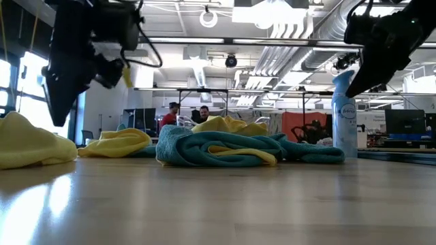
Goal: Sort microfiber towel by color & place in baskets
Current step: Put the yellow microfiber towel into the top transparent bin
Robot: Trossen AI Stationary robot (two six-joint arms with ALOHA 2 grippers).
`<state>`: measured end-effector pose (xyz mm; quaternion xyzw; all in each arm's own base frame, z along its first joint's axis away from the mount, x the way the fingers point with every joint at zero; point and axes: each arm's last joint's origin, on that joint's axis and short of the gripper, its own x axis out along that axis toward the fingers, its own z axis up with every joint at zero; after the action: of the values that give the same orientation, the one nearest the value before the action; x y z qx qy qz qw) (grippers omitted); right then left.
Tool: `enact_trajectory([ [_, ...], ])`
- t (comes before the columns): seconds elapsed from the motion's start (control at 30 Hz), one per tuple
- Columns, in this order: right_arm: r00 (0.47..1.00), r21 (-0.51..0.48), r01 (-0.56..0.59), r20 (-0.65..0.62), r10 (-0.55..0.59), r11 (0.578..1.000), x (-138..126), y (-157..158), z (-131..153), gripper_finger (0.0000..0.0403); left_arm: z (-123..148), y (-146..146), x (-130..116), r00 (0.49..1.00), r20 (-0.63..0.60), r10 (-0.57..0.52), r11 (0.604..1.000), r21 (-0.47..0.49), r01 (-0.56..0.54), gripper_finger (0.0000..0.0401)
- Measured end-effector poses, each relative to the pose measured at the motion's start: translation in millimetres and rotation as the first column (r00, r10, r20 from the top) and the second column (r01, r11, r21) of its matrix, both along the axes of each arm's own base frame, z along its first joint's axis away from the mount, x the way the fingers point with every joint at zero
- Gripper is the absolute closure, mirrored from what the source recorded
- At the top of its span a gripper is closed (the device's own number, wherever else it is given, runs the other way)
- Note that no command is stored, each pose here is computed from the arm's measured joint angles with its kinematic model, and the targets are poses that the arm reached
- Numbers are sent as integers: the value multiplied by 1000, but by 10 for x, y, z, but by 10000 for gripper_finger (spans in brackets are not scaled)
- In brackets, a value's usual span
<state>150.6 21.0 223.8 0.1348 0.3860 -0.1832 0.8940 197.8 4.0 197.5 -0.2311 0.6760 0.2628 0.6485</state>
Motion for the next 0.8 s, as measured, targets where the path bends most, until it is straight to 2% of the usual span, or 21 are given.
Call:
enact_trajectory([
  [0.3,1000,-28,4,-14,-4,1000,9,-71,-1,403,-301,-4,-201,995,-96,32,999,2,-32,237],
  [0.47,1000,-30,1,-15,-1,1000,10,-71,-1,403,-475,-9,-240,998,-55,-1,1000,-18,0,246],
  [0.57,1000,-50,-10,-19,9,999,10,-73,0,403,-571,-10,-254,1000,-12,-2,1000,-22,2,278],
  [0.73,1000,-60,-2,-17,1,998,10,-76,3,403,-585,-10,-239,1000,13,11,1000,-21,-11,380],
  [0.8,1000,-61,-3,-17,2,998,10,-77,4,403,-532,-3,-201,999,21,28,1000,4,-28,389],
])
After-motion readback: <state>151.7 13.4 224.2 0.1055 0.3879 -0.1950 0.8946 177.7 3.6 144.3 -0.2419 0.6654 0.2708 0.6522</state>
